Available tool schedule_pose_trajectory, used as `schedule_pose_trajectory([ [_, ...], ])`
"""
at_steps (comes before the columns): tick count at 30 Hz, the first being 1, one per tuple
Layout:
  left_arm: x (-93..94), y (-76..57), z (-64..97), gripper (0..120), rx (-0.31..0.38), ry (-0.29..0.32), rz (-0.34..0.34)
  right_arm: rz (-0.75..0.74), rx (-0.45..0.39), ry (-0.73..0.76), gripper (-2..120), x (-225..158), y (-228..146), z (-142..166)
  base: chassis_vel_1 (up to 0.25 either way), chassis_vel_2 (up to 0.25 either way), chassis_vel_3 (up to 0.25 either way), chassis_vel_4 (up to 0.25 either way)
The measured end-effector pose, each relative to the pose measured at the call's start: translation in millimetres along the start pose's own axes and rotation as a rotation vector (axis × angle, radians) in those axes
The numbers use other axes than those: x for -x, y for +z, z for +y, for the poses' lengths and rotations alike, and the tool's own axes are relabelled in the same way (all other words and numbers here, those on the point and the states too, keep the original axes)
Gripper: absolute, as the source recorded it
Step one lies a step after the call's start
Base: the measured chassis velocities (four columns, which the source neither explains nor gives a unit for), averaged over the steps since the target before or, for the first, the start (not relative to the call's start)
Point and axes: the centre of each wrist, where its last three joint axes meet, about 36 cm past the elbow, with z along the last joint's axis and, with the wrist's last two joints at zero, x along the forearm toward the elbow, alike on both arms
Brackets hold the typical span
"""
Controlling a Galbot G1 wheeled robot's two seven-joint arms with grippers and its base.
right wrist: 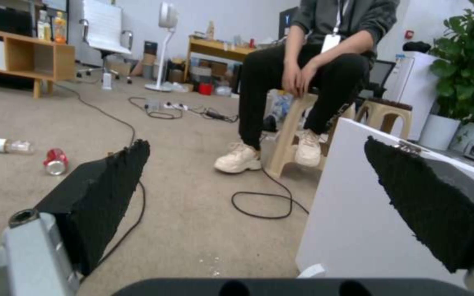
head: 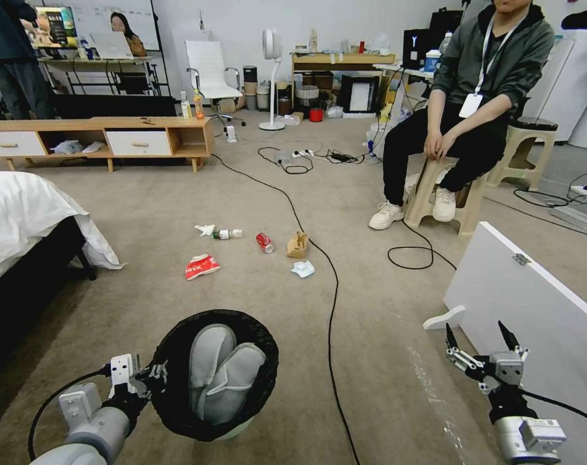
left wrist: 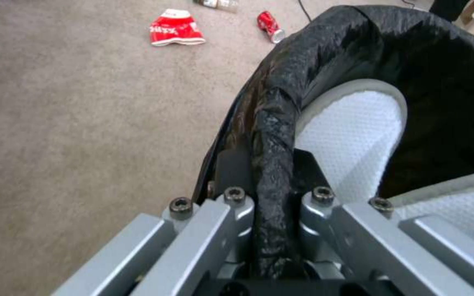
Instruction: Pick up the trash bin and place the garbage on the floor into it.
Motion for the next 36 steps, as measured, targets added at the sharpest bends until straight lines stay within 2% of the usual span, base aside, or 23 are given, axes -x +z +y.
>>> schedule_pose_trajectory([
  [36, -2.8, -0.7, -0.8, 4, 0.003, 0.001, -0.003, -0.004, 0.002, -0.005, 100, 0.6, 0.3, 3.4, -0.14, 0.148, 0.145, -0.143],
])
